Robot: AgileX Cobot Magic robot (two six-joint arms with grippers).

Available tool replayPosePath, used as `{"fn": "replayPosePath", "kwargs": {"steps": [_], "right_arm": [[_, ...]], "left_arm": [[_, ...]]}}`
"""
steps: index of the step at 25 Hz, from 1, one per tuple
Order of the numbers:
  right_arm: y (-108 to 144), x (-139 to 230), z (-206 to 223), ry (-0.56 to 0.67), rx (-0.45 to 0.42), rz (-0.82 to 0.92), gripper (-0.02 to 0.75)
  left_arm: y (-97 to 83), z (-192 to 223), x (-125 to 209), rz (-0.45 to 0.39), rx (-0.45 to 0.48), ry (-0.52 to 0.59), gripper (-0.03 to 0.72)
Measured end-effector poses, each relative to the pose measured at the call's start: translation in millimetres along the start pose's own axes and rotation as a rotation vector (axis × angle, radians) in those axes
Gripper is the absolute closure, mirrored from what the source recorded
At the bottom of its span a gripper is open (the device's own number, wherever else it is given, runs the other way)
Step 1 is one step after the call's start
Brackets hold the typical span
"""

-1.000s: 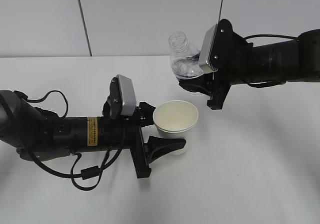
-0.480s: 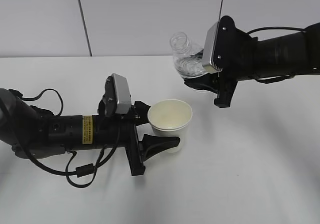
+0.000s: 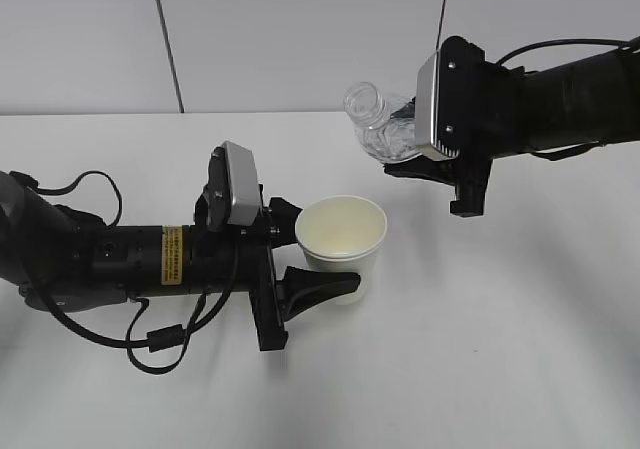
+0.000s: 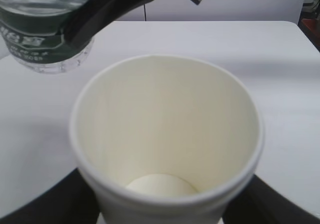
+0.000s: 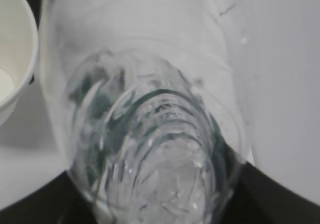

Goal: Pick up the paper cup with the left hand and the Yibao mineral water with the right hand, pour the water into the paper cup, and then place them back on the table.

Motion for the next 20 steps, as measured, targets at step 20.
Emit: {"fn": "replayPosePath", "kwargs": {"steps": [20], "right_arm": [[-15, -9, -9, 0.07, 0.003, -0.254, 0.313]], "left_arm": [[-1.3, 0, 1, -0.019, 0.016, 0.014, 0.267]]}}
Point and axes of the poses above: a point on each arm's last joint axis where the gripper is mounted, z pointing out along that axis toward the gripper, y along the wrist's bending axis when the last joint is at zero, x = y × z, the point moved 1 cm from there along z, pointing out along that axis toward the gripper, and after that the axes turned 15 degrees about z, right-handed, at the moved point
